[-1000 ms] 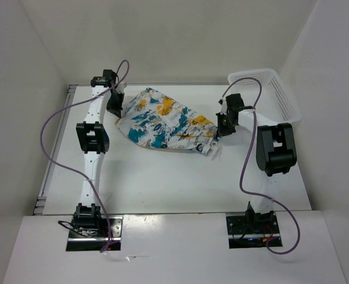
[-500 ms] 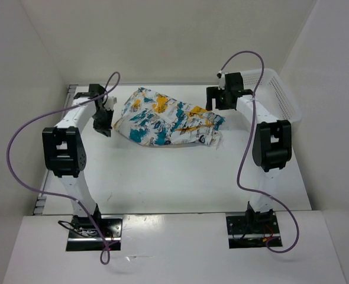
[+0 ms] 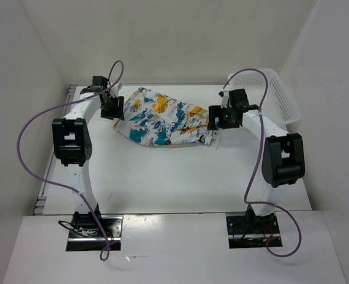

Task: Fold and stack the shorts
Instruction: Fold the shorts

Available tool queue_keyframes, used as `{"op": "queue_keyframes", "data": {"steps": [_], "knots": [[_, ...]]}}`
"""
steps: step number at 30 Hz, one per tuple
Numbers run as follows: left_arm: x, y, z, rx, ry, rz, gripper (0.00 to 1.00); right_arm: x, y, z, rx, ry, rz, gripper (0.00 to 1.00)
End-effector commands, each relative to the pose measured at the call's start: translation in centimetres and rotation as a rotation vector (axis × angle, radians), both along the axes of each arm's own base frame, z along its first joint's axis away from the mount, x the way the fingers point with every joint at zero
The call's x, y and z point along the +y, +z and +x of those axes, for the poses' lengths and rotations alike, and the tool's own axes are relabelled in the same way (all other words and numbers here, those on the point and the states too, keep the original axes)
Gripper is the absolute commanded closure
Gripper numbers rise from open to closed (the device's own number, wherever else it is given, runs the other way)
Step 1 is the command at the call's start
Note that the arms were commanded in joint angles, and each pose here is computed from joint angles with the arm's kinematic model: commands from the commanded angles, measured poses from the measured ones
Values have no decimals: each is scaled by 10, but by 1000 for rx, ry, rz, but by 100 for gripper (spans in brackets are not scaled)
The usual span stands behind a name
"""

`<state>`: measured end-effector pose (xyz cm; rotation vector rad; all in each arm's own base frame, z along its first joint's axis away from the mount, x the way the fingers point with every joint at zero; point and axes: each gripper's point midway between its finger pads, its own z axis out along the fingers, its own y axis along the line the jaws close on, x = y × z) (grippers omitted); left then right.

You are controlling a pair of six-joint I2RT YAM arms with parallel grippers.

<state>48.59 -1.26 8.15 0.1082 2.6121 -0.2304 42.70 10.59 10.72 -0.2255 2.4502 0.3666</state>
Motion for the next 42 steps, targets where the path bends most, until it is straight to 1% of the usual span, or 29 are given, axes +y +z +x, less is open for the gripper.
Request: {"op": "queue_keyframes", "data": {"steps": [1, 6, 8, 9, 10, 13, 14, 17, 18, 19, 20, 21, 22, 23, 25, 27, 28, 30, 31, 32, 33, 34, 35, 36, 37, 38, 39, 40, 42], "knots": [[-16, -9, 26, -22, -46, -42, 34, 5, -21, -30, 105, -20, 54, 6], [-12, -29, 34, 3, -29, 3, 34, 12, -48, -32, 197, -82, 112, 6], [-12, -37, 31, 23, -29, 3, 39, 16, -58, -31, 241, -119, 139, 6], [-12, -41, 27, 35, -29, 3, 44, 17, -62, -32, 259, -134, 145, 6], [-17, -44, 25, 44, -38, 2, 54, 19, -66, -33, 278, -142, 160, 6], [-19, -55, 14, 79, -43, -8, 69, 25, -78, -41, 341, -157, 198, 6], [-17, -60, 10, 95, -39, 0, 82, 27, -82, -43, 362, -159, 210, 6], [-15, -64, 7, 97, -35, 8, 98, 33, -94, -43, 385, -164, 223, 15], [-15, -66, 3, 98, -35, 8, 100, 34, -98, -41, 382, -164, 224, 23], [-15, -67, 1, 97, -35, 8, 100, 35, -97, -35, 378, -170, 230, 29], [-8, -68, -2, 97, -19, 16, 100, 36, -93, -26, 361, -167, 234, 39], [-6, -59, -3, 77, -14, 24, 100, 35, -98, -22, 357, -173, 226, 60], [-1, -63, -11, 89, -2, 24, 100, 36, -95, -18, 347, -172, 228, 71], [6, -52, -13, 72, 13, 24, 100, 36, -95, -15, 345, -172, 228, 82], [13, -44, -22, 72, 29, 23, 100, 37, -88, -11, 321, -161, 229, 100], [17, -33, -43, 72, 40, 23, 100, 35, -77, -13, 292, -133, 218, 100], [18, -18, -50, 43, 44, 32, 100, 36, -75, -17, 290, -116, 221, 100], [16, -21, -74, 78, 44, 31, 100, 27, -60, -17, 247, -92, 216, 100], [14, -7, -82, 58, 40, 23, 100, 25, -59, -25, 258, -75, 200, 100], [13, -5, -92, 73, 40, 23, 100, 19, -52, -26, 243, -60, 195, 100], [14, -3, -100, 80, 44, 32, 100, 11, -37, -26, 189, -18, 168, 100], [15, -2, -117, 97, 49, 42, 100, 9, -37, -37, 207, 6, 147, 100], [21, -1, -123, 99, 64, 72, 100, 6, -35, -46, 211, 30, 130, 100], [22, -2, -143, 133, 70, 86, 100, 3, -29, -60, 213, 66, 105, 100], [24, -2, -148, 134, 74, 94, 100, 3, -26, -69, 220, 89, 101, 100], [21, -3, -162, 177, 67, 105, 100, 3, -23, -77, 227, 110, 101, 100], [21, 2, -170, 174, 67, 105, 100, 3, -18, -87, 222, 136, 100, 100], [20, -3, -187, 214, 64, 104, 100, 5, -17, -98, 242, 144, 98, 100], [15, 3, -200, 201, 57, 86, 99, 6, -19, -114, 244, 178, 83, 100]]}}
